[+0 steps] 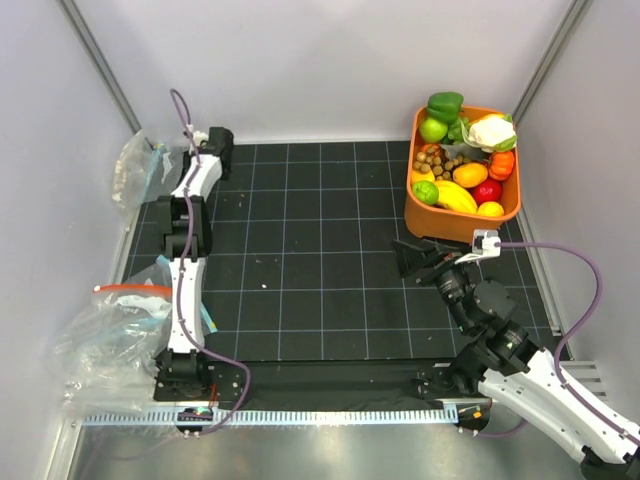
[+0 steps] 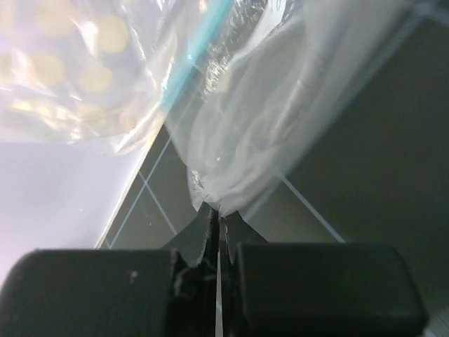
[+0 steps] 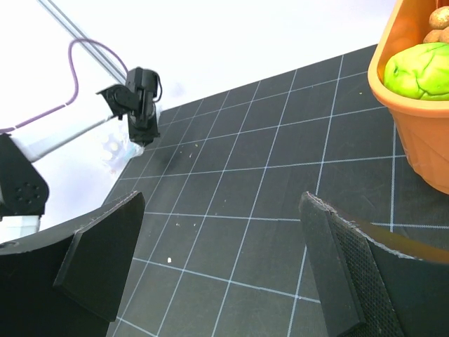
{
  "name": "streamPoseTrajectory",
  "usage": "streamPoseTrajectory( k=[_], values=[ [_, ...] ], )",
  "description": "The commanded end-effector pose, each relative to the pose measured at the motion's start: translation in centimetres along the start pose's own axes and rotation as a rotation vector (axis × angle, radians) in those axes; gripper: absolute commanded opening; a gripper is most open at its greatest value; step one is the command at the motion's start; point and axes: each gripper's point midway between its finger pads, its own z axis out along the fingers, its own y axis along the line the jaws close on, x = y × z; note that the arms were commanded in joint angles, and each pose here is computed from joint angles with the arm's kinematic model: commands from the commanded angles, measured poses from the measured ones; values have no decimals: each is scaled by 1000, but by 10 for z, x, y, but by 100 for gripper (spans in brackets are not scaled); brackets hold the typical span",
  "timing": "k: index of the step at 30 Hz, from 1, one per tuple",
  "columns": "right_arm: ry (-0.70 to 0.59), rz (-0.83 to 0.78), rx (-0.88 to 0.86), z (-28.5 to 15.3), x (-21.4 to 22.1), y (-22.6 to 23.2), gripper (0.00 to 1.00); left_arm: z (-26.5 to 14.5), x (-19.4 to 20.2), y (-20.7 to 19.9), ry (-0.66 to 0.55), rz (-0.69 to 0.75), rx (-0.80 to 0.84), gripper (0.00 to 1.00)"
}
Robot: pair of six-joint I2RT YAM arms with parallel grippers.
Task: Place the food in the zip-top bag and seal the zipper
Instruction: Pick up the zipper food storage bag at the center of the board.
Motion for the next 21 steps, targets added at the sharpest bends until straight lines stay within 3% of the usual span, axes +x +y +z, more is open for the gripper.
streamPoseTrajectory(
  k=[1,7,9,16,18,20,21],
  values=[
    [-20,-6,13,2,-3,-2,100,-93,-62,14,-168,-93,69,0],
    [-16,-36,53,6,2,-11,100,-210,-80,-5,-258,-142,372,0],
    [-12,-43,63,7,3,-12,100,-248,-74,-21,-222,-188,554,0],
    [-20,-75,116,8,1,-22,100,-367,-39,0,-45,-359,1144,0],
    [-27,-76,125,7,-1,-24,100,-410,-14,8,43,-405,1386,0],
    [-42,-72,133,5,-7,-25,100,-442,6,23,101,-436,1538,0],
    [-51,-69,134,4,-9,-25,100,-441,30,10,146,-429,1575,0]
  ],
)
